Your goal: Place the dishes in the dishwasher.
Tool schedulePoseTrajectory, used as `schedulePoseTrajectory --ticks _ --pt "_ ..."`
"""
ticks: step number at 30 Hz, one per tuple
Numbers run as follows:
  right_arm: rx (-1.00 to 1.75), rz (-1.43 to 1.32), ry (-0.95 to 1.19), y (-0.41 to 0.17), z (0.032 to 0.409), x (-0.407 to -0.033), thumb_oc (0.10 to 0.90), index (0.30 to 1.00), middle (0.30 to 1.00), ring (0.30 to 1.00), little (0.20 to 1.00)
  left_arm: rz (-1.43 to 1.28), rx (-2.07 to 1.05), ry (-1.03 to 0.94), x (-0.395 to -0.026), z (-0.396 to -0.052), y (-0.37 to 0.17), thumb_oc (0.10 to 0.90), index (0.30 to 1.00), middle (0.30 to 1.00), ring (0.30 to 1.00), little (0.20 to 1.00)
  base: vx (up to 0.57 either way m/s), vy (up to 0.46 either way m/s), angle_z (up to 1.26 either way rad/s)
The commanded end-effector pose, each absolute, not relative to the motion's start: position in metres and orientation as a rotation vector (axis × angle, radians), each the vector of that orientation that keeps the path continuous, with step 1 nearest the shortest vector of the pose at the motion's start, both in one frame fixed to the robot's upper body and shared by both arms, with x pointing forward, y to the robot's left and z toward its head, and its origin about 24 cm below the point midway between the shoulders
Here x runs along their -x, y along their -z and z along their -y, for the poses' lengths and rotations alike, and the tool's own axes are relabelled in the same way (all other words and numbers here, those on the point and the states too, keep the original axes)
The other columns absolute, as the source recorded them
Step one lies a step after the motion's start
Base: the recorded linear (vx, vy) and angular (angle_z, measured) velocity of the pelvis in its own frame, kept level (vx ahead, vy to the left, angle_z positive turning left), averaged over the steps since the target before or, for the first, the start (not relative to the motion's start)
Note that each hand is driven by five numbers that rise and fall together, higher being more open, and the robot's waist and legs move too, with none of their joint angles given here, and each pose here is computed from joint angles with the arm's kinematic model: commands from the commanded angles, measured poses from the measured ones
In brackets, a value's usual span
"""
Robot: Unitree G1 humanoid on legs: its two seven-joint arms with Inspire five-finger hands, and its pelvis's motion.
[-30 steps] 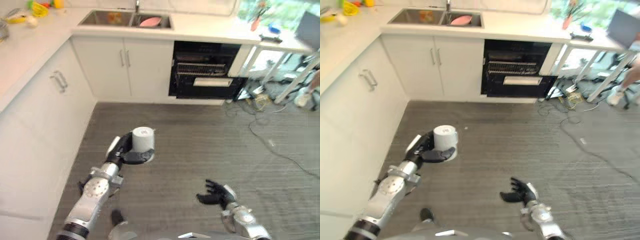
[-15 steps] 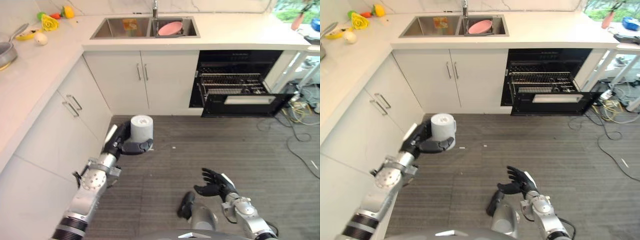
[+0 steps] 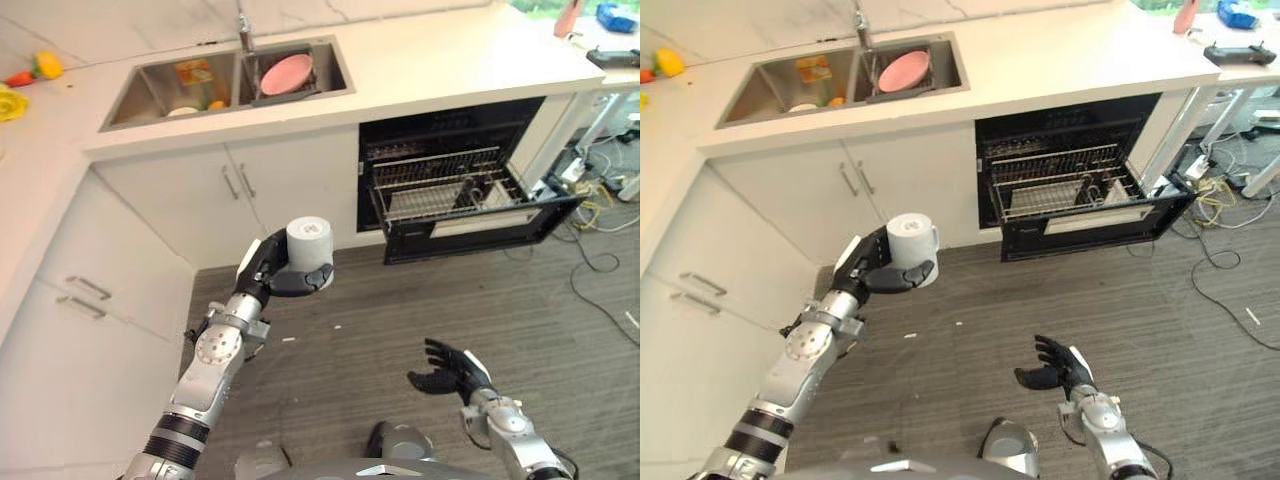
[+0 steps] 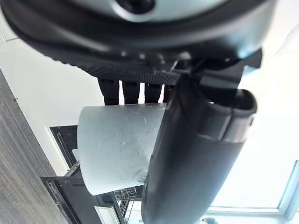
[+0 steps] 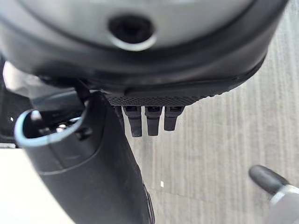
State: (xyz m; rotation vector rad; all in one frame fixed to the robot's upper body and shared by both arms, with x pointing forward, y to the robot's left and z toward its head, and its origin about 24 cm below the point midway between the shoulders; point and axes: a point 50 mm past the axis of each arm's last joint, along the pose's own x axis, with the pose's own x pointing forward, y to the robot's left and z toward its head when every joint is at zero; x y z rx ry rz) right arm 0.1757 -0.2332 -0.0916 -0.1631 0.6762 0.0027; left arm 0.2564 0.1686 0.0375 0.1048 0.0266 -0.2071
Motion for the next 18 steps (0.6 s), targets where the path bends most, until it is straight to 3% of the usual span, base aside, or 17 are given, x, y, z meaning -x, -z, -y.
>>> schedulePoseTrajectory --ticks 1,10,18 --pt "0.207 -0.454 -0.054 0.054 0.232 -0.212 0.8 0.9 0.9 0.9 0.9 0.246 -0.116 0.211 -0.267 -0.168 -0.092 0.4 0.3 0.3 0.3 0.3 0.5 0.181 -0.61" --pt "0.226 -0.473 -0.107 0.06 0.221 -0.21 0.8 0.9 0.9 0.9 0.9 0.213 -0.143 0.178 -0.257 -0.182 -0.084 0.4 0.3 0.3 0.3 0.3 0.48 0.188 -0.88" --pt "0.224 -0.386 -0.146 0.045 0.204 -0.227 0.8 0.9 0.9 0.9 0.9 0.242 -0.191 0.176 -0.26 -0.187 -0.093 0.4 0.3 0.3 0.3 0.3 0.31 0.246 -0.38"
